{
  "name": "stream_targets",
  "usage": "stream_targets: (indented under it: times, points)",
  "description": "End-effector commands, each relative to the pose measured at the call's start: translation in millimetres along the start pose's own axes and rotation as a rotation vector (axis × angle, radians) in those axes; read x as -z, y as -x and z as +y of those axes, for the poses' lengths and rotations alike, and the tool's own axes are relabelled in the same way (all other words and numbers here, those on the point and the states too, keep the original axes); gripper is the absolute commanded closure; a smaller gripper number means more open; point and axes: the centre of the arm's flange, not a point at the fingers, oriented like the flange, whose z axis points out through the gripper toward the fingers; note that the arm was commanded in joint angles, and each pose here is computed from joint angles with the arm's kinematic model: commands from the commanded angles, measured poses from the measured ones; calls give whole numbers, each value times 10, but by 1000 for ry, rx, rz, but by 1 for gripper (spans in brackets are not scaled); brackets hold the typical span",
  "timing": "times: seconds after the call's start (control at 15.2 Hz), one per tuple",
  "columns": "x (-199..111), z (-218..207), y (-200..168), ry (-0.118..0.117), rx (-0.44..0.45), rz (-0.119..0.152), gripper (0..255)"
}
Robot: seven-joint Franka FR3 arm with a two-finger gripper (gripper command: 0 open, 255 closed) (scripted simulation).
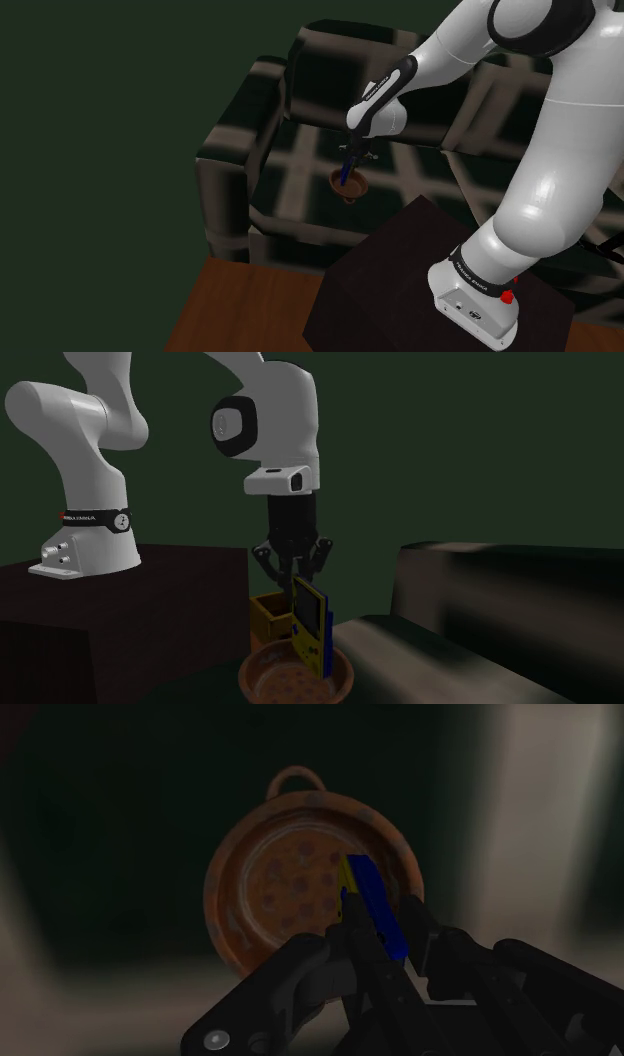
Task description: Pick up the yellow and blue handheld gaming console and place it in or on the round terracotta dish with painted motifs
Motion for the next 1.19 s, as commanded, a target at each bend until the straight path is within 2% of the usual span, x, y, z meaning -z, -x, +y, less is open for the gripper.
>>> stream_targets:
  times: [0.0,0.2,0.26,0.59,0.86,1.12]
  points:
    - [-2,-1,0,0,0,0,255]
    - [-2,-1,0,0,0,0,255]
    - [-2,-1,-1,0,0,0,0]
    - [-2,-1,-1,0,0,0,0]
    - [498,-1,0,0,0,0,0]
    - [498,-1,0,0,0,0,0]
